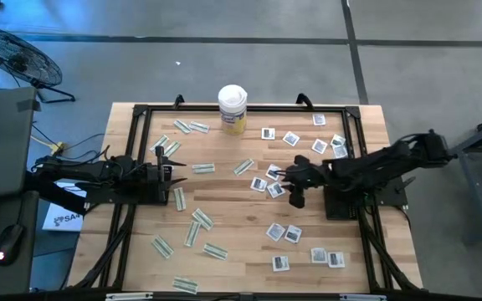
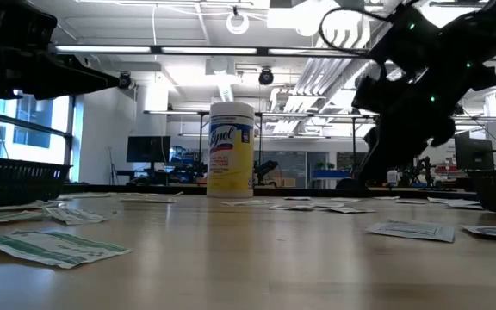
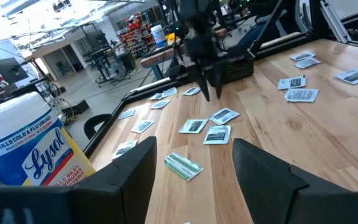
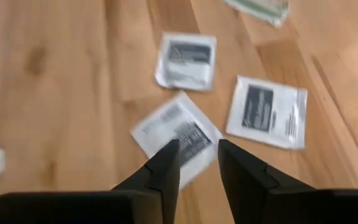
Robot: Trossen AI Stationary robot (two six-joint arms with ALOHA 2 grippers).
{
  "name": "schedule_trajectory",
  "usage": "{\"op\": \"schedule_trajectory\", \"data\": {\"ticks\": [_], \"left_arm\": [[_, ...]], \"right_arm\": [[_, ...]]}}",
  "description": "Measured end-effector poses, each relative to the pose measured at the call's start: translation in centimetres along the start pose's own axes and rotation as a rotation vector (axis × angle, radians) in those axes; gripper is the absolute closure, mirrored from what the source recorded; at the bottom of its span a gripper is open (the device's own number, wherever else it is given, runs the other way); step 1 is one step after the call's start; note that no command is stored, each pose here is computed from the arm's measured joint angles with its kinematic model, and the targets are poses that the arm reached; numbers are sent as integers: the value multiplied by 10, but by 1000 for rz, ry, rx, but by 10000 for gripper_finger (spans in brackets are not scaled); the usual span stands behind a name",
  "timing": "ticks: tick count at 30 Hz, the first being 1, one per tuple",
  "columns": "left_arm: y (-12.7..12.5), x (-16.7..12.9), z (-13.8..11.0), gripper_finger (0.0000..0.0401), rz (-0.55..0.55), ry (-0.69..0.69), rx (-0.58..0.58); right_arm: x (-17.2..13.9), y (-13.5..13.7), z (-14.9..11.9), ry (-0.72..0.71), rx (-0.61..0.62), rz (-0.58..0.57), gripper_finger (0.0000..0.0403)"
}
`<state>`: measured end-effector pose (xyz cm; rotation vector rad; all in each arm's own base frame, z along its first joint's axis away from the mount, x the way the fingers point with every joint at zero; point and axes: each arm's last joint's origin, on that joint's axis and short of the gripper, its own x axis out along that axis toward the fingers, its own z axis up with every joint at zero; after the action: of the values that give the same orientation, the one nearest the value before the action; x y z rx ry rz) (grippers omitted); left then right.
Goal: Pick & Place First Aid Supplies
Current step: Put the towelette pack into the right black basket
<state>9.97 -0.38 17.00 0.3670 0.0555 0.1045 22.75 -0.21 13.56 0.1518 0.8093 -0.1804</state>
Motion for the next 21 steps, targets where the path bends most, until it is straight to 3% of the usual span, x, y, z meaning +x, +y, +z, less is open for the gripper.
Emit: {"op": "schedule_trajectory", "data": {"ticks": [6,11,21], "left_arm": [[0,0,0,195,0,0,0],[0,0,0,195,0,0,0],[0,0,0,195,0,0,0]], "right_arm": [[10,-9,-5,52,56,-30,298],[11,-8,-6,58,-3,-13,295],[11,-7,5,20,4,-32,306]]}}
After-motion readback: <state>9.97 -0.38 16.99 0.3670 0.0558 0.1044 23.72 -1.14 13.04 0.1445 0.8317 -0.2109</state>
